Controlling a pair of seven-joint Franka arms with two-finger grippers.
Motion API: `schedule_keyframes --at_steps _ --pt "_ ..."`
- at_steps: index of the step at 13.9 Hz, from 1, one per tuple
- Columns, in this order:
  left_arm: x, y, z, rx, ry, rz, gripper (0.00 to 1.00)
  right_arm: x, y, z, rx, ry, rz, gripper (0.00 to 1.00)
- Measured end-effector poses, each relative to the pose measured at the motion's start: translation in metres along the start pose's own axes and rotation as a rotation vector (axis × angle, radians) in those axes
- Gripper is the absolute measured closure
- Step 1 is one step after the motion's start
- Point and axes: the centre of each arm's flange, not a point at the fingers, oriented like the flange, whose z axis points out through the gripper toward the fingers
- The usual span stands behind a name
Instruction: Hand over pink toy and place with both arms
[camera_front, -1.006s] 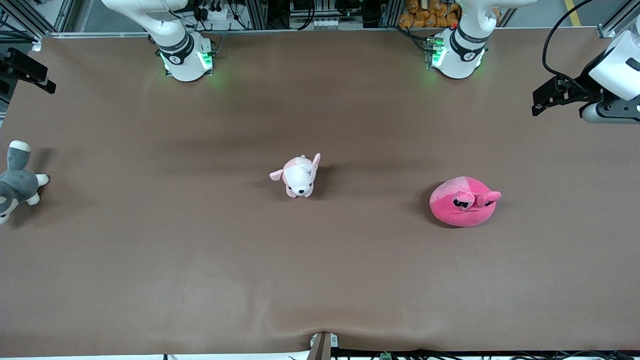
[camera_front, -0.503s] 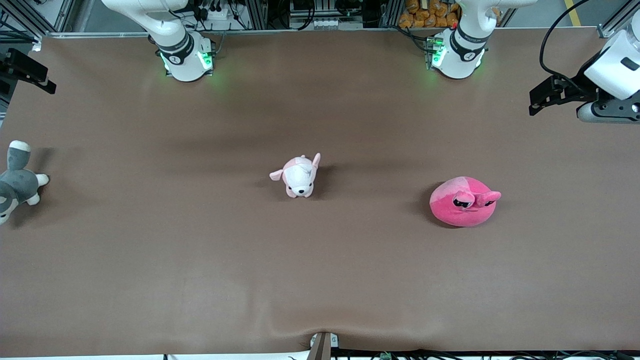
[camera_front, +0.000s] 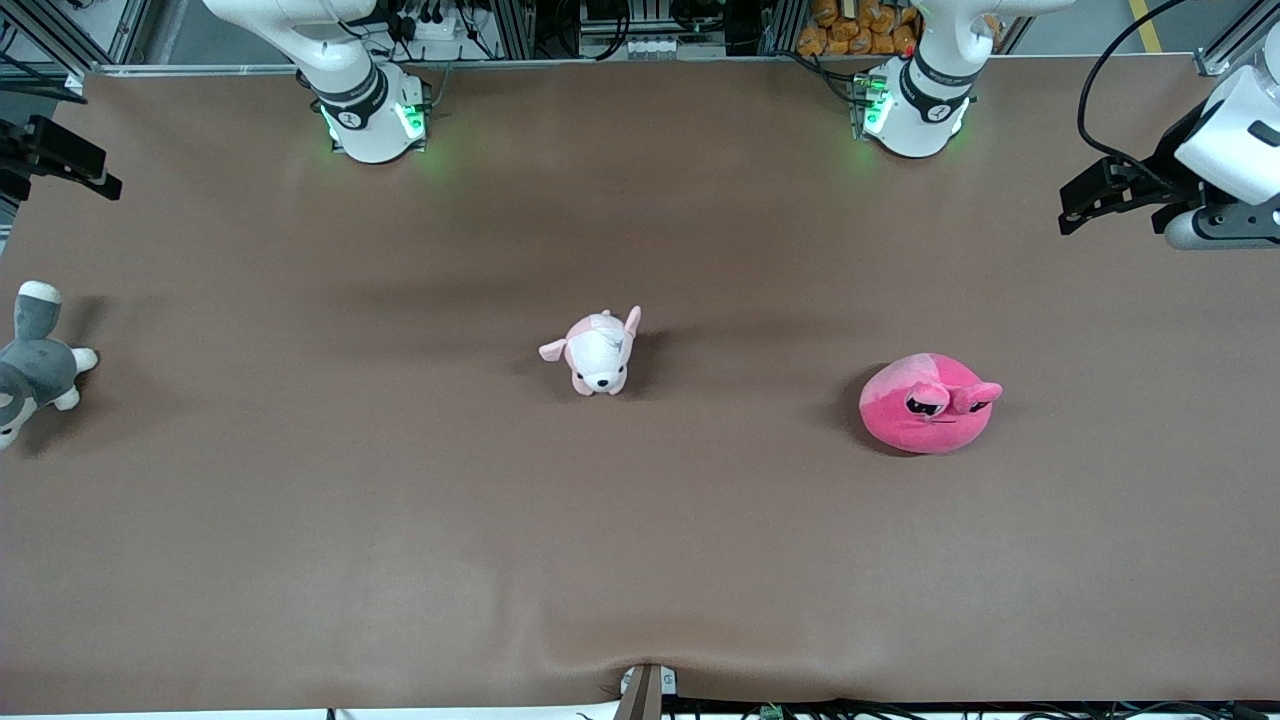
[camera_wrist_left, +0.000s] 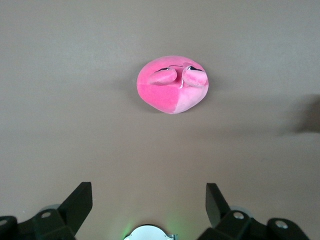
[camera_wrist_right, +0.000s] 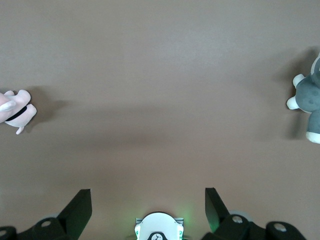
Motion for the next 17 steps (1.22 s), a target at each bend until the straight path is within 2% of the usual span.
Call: schedule_keyframes --at_steps 2,5,7,9,11,13,17 --pt "0.007 -0.011 0.011 -0.04 -0.027 -0.074 0.0 0.003 0.0 0.003 -0.001 -0.005 0.0 0.0" --pt "0.028 -0.023 0.043 -0.041 -0.084 -0.232 0.0 0.019 0.004 0.02 -0.007 -0.036 0.008 0.0" --pt "0.042 -0.019 0.066 -0.043 -0.106 -0.294 0.0 0.036 0.012 0.026 -0.011 -0.018 0.025 0.0" --pt "0.051 -0.016 0.085 -0.038 -0.121 -0.366 0.0 0.053 0.015 0.02 -0.018 0.019 0.031 0.0" --pt "0.058 -0.013 0.106 -0.04 -0.117 -0.47 0.0 0.072 0.013 0.016 -0.027 0.078 0.026 0.0" --pt "0.062 -0.01 0.132 -0.06 -0.11 -0.6 0.0 0.084 0.008 0.015 -0.031 0.115 0.014 0.0" --pt "0.063 -0.004 0.182 -0.122 -0.123 -0.893 0.0 0.105 -0.03 0.009 -0.035 0.247 -0.051 0.0"
